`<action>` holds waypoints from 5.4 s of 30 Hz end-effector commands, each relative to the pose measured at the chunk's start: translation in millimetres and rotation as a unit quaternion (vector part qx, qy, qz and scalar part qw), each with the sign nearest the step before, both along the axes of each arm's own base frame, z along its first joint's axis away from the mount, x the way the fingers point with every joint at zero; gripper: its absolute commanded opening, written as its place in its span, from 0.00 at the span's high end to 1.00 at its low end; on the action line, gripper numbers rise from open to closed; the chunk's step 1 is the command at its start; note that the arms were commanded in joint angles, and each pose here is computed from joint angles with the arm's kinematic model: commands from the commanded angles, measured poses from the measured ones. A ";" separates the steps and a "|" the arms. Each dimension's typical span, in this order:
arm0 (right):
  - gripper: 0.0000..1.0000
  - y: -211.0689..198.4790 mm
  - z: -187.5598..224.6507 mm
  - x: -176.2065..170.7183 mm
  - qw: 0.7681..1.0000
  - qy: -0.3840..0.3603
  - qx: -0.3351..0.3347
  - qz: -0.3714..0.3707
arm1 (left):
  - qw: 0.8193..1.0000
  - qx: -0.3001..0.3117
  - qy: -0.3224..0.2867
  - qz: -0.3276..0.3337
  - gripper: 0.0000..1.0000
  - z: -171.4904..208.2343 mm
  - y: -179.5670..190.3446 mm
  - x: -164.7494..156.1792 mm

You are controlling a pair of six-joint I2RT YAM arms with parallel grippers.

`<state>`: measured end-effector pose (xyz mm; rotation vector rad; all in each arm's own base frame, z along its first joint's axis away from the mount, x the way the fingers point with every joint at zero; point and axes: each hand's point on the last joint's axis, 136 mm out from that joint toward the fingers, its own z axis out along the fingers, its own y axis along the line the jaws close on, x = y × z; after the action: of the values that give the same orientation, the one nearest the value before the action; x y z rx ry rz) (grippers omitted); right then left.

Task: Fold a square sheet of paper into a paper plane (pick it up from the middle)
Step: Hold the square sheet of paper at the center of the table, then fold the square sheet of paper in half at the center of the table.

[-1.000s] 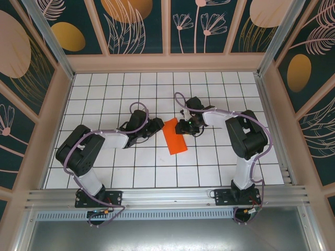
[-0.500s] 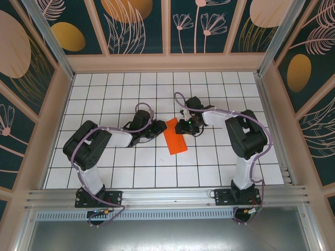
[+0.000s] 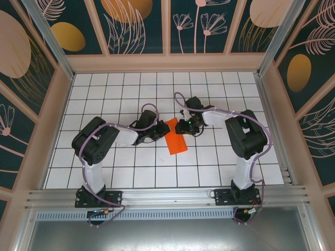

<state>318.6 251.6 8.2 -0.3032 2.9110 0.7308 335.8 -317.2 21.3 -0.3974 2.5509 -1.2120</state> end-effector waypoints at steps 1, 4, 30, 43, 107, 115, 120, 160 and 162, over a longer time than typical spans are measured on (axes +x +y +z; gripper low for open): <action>0.58 -52.7 -86.1 -9.3 0.989 0.014 -0.145 -0.018 | 0.999 0.021 0.028 -0.007 0.94 -15.8 0.8 -7.9; 0.58 -51.3 -83.3 -8.4 0.990 0.012 -0.142 -0.020 | 0.998 0.034 0.049 0.002 0.98 -27.2 7.0 -13.4; 0.97 27.5 57.3 18.3 0.992 -0.058 0.110 -0.038 | 0.980 0.170 0.102 0.026 1.00 -81.0 50.7 -36.9; 1.00 42.3 20.4 11.0 0.998 -0.007 0.061 -0.031 | 0.976 0.186 0.109 0.028 1.00 -88.1 47.8 -39.9; 1.00 -44.1 -11.3 -48.4 0.995 0.059 0.068 -0.047 | 0.963 0.231 0.128 0.050 1.00 -108.1 83.3 -68.9; 1.00 -40.5 36.9 -30.2 0.991 0.001 0.111 -0.070 | 0.965 0.227 0.124 0.048 1.00 -107.1 81.3 -67.1; 1.00 -12.0 52.0 -17.2 0.989 -0.018 0.135 -0.061 | 0.965 0.225 0.124 0.049 1.00 -107.7 81.1 -67.9; 1.00 5.6 41.6 -32.4 0.990 -0.006 0.135 -0.043 | 0.965 0.227 0.122 0.050 1.00 -109.0 85.7 -71.4; 1.00 13.0 34.2 -36.6 0.991 0.008 0.133 -0.031 | 0.964 0.229 0.123 0.050 1.00 -109.7 86.2 -72.1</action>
<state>281.5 252.1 46.3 -0.1630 2.7638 1.0677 334.9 -310.3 10.0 -0.4420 2.5106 -1.0521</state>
